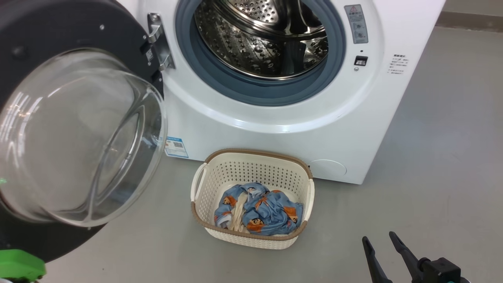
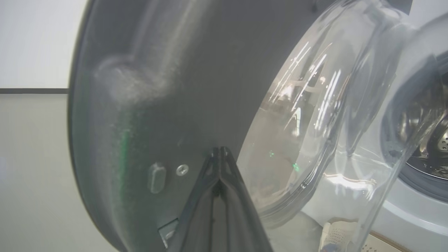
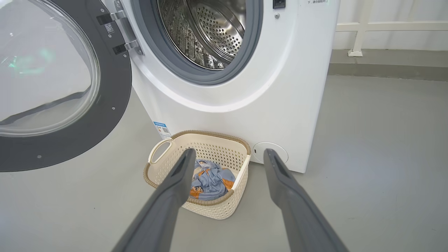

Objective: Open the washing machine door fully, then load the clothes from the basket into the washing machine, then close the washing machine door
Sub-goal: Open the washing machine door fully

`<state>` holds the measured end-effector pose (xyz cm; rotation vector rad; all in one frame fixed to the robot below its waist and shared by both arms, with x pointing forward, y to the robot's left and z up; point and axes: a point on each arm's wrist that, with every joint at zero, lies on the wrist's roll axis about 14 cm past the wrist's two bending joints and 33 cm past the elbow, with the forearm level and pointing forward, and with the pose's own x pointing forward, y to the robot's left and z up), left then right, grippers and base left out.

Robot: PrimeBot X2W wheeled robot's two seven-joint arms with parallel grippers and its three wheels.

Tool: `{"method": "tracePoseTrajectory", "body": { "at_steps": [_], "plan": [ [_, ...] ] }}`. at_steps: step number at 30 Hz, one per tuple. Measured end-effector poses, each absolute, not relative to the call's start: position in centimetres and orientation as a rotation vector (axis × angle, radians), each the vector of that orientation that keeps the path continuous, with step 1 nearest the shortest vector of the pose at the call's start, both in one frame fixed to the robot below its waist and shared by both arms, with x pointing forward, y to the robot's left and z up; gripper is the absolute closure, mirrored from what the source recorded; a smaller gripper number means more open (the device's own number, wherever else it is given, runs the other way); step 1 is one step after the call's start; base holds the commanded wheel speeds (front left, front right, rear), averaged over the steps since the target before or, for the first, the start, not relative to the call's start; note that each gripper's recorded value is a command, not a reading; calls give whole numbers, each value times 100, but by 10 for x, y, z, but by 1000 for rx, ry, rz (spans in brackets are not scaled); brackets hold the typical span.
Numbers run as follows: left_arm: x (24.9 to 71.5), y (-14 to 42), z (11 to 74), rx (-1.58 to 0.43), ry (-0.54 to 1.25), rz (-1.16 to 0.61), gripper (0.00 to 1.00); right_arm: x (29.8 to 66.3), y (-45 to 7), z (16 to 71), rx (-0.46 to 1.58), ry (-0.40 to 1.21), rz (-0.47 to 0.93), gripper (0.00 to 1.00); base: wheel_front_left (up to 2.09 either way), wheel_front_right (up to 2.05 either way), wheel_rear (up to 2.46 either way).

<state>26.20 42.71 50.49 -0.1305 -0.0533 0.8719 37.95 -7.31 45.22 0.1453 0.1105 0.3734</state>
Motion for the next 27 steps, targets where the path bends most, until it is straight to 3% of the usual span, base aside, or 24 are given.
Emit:
{"method": "tracePoseTrajectory", "body": {
  "at_steps": [17, 18, 20, 22, 23, 27],
  "plan": [
    [264, 424, 526, -185, -162, 862, 99, 375, -82, 459, 149, 90, 342, 0, 0, 0, 0],
    [264, 421, 529, -188, -176, 850, 90, 375, -83, 460, 148, 88, 341, 0, 0, 0, 0],
    [260, 415, 535, -185, -200, 839, 58, 374, -83, 461, 148, 83, 339, 0, 0, 0, 0],
    [255, 408, 542, -180, -227, 825, 9, 373, -84, 463, 147, 78, 338, 0, 0, 0, 0],
    [254, 403, 546, -174, -243, 814, 0, 373, -84, 465, 146, 73, 338, 0, 0, 0, 0],
    [251, 382, 570, -156, -318, 749, 0, 371, -86, 469, 146, 60, 333, 0, 0, 0, 0]
  ]
}}
